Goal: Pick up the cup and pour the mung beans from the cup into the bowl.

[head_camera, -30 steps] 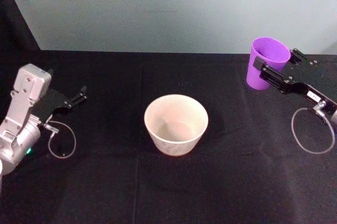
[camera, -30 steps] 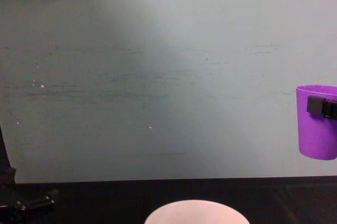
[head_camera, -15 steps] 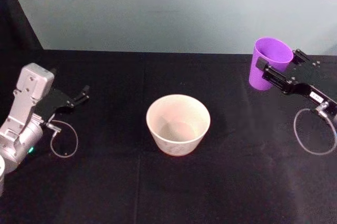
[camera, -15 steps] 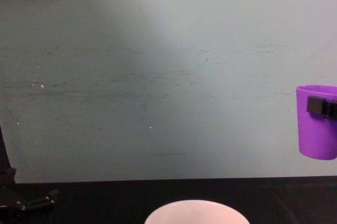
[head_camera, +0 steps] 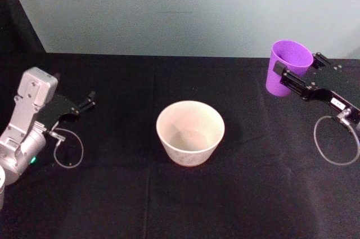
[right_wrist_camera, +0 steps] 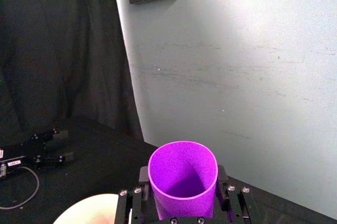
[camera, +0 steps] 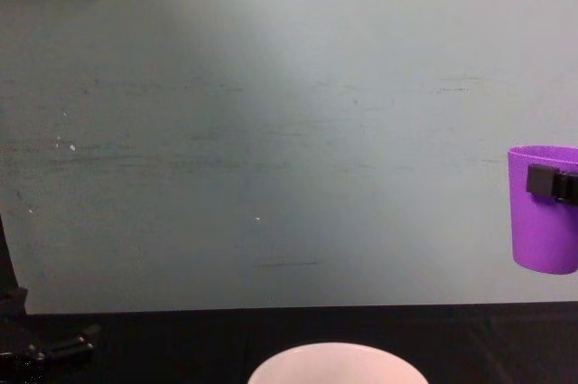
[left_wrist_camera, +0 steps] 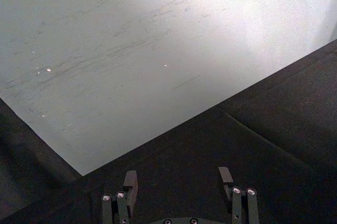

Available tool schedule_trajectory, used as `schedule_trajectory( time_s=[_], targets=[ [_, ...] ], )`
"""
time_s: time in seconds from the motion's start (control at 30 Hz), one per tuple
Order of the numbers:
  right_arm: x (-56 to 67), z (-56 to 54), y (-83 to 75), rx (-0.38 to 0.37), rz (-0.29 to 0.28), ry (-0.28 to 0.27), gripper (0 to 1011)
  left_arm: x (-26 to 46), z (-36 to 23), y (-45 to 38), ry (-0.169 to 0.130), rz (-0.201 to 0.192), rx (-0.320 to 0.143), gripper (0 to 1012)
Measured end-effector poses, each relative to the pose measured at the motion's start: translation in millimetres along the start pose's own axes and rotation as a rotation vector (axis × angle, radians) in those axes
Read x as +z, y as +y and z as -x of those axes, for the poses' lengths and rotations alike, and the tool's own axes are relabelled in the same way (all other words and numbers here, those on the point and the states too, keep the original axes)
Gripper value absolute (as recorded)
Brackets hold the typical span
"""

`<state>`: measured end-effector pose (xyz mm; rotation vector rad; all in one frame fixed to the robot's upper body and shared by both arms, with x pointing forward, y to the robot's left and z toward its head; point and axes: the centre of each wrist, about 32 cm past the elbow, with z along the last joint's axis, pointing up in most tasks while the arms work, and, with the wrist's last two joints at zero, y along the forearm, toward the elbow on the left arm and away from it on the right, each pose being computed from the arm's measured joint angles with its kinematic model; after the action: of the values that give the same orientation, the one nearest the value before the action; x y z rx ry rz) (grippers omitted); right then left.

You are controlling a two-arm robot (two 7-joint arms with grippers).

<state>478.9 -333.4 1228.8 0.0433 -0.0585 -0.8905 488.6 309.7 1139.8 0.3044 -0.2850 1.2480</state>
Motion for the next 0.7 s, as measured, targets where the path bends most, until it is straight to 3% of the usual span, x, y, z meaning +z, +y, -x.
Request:
schedule_trajectory(
  time_s=[0.7],
  targets=[
    [0.0,0.0,0.0,0.0,0.0,0.0,729,0.0,0.0,0.0,0.0,0.0,0.0,1000]
  ],
)
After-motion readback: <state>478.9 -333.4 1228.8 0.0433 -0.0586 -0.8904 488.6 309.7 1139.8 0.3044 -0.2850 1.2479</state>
